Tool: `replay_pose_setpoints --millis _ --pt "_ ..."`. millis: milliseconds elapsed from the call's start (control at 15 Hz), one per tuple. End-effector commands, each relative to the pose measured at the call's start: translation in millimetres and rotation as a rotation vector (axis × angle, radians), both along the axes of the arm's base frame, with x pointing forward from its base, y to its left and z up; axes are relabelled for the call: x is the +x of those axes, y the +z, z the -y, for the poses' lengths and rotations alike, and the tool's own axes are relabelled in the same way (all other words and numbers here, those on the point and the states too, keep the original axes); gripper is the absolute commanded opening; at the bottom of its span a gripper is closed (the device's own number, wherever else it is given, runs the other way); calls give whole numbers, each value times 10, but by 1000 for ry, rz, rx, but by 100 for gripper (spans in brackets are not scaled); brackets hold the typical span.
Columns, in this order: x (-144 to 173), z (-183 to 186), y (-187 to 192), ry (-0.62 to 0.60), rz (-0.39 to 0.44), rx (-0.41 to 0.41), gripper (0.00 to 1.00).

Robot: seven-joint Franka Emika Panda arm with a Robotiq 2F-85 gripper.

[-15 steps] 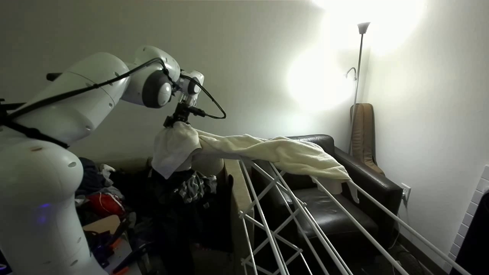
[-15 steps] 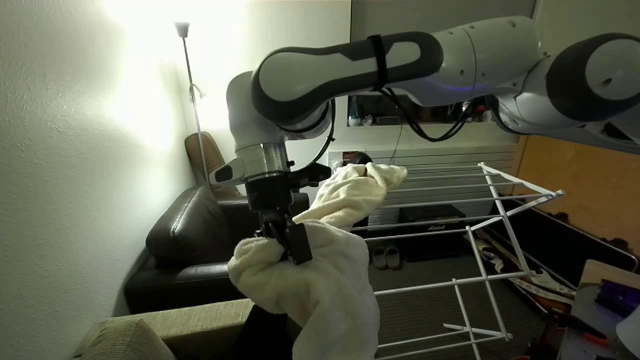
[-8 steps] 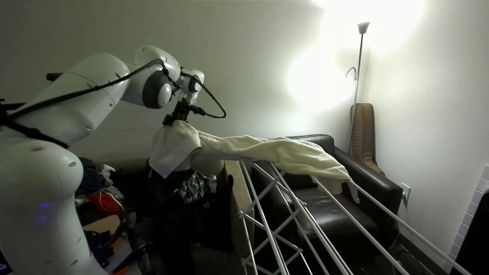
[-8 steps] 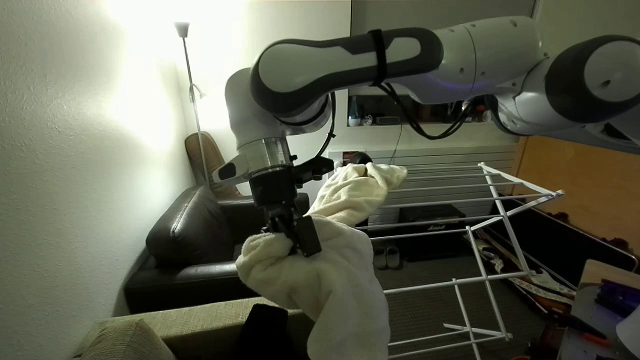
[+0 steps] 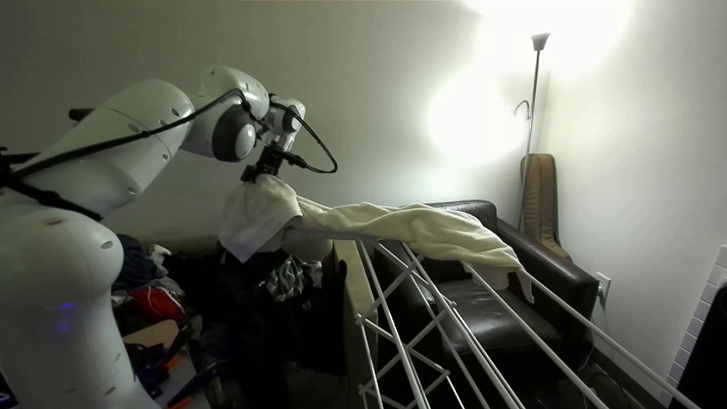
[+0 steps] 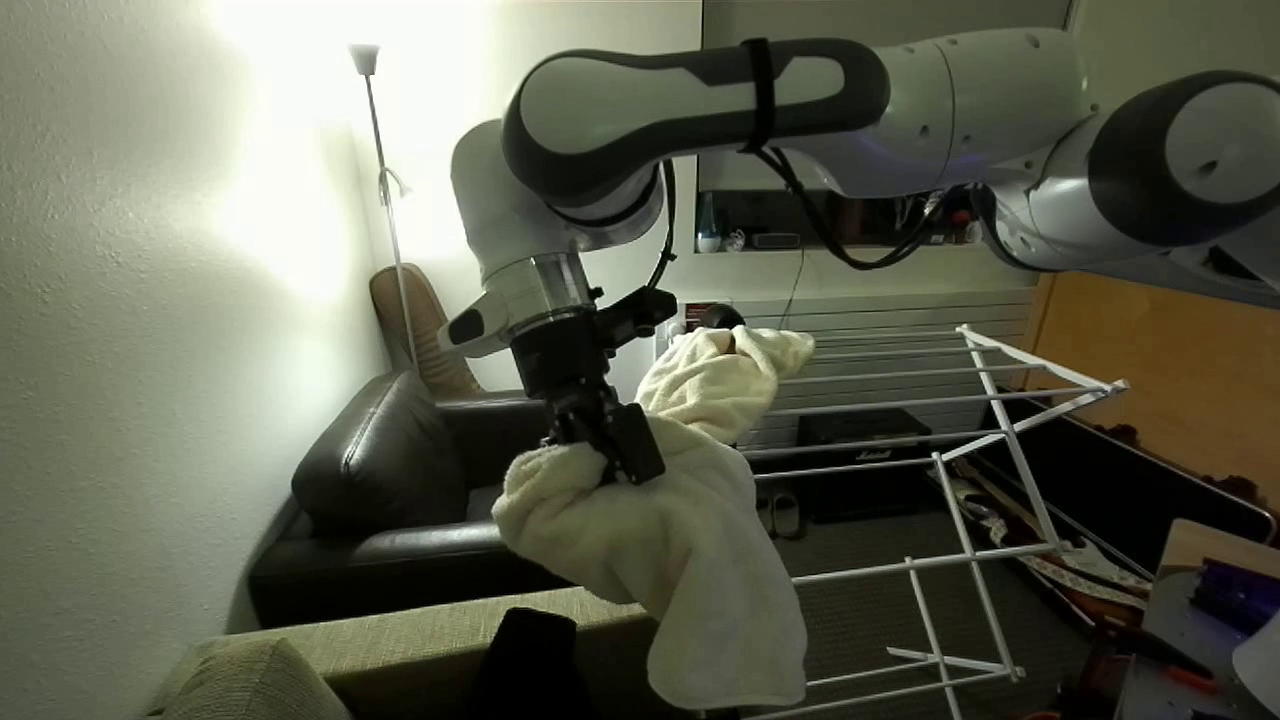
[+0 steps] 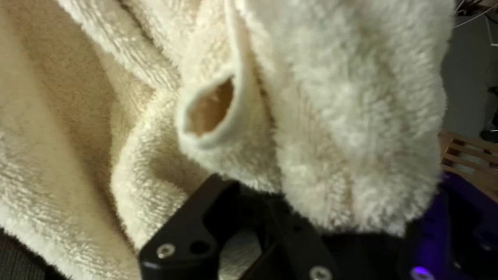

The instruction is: Take the towel and put it on the couch

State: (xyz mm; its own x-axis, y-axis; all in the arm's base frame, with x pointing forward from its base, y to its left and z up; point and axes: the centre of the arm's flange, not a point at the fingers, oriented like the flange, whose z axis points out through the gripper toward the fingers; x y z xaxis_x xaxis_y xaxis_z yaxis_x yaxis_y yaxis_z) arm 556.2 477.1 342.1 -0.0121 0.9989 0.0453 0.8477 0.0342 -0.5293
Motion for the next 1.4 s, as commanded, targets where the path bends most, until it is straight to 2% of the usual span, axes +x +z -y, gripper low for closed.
replay_pose_setpoints --millis 0,800,867,1000,1067,1133,1200,1333 --pt "22 -88 94 38 -15 21 2" --pt "31 -208 -85 88 51 43 2" --pt "24 -209 -86 94 66 38 7" --pt "10 -205 -70 109 86 37 31" --pt "7 -202 -54 111 103 45 26" --pt "9 -146 -150 72 56 21 14" --pt "9 -151 -148 73 59 22 23" --pt "14 -145 -185 72 55 18 17"
